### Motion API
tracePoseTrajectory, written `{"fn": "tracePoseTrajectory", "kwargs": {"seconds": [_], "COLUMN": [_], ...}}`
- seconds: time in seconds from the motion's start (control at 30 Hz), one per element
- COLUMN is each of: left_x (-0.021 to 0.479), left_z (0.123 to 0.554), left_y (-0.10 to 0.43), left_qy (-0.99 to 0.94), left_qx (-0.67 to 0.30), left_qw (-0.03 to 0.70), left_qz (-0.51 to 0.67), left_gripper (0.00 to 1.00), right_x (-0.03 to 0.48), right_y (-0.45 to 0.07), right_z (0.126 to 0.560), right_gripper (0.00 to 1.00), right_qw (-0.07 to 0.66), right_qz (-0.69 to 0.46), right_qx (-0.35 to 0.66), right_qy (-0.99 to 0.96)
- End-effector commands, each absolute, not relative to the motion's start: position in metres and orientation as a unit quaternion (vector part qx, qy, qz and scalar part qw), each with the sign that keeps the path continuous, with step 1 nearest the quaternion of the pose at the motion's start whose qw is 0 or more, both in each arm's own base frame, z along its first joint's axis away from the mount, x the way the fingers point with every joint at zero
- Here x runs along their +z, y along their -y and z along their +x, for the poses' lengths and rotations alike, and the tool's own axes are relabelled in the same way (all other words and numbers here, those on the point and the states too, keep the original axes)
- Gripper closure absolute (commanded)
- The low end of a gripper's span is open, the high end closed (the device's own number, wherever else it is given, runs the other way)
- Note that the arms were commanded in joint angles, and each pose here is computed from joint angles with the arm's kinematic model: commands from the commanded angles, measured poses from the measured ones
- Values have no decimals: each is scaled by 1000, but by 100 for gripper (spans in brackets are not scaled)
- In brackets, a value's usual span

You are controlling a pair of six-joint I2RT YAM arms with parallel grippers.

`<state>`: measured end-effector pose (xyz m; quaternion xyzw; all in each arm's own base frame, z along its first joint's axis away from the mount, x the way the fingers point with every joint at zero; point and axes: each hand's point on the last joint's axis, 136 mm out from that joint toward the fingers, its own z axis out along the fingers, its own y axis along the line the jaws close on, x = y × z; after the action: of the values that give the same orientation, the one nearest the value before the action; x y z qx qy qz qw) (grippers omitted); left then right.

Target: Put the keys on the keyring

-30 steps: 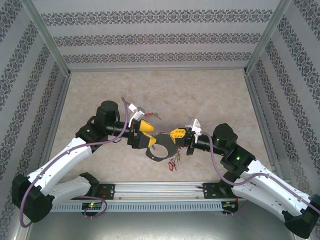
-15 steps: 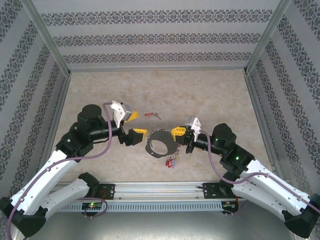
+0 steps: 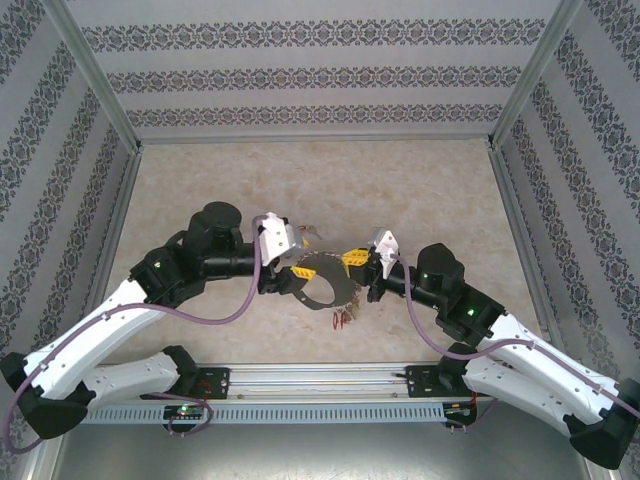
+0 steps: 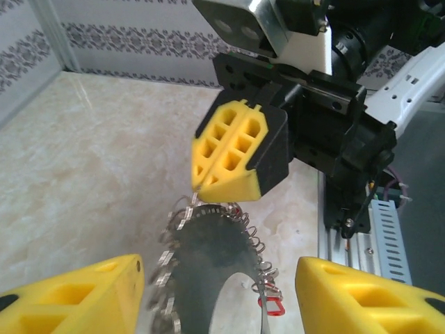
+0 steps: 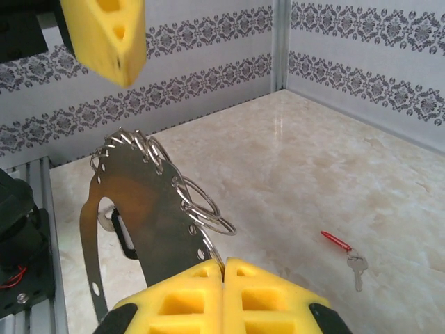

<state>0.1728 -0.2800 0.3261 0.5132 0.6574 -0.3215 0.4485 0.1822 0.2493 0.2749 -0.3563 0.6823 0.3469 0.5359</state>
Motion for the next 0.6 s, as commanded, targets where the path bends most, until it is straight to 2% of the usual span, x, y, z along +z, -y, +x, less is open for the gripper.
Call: {"fn": "tracePoseTrajectory", "kwargs": {"seconds": [0.0,0.17,0.37,0.57], "left_x": [332,320,306,302], "left_z": [168,169,187,192], "left_y": [290,306,309,317], "left_qy": [-635,-634,-643,-642], "left_qx": [-313,-297,-233,-229], "left_qw": [455,446,467,469], "left_qz": [540,558,560,561], "left_gripper": [45,50,56,58], "right_x": [305,304,309,309], "right_y": [-250,-251,-250,-252], "right_z": [185,186,176,168], "right_gripper": [100,100,100,100], "right_qw": [567,566,580,578], "right_qz": [-347,-347,-355,-369], "right_qx": [349,344,356,369], "right_qy": [-660,-664,-641,-627]}}
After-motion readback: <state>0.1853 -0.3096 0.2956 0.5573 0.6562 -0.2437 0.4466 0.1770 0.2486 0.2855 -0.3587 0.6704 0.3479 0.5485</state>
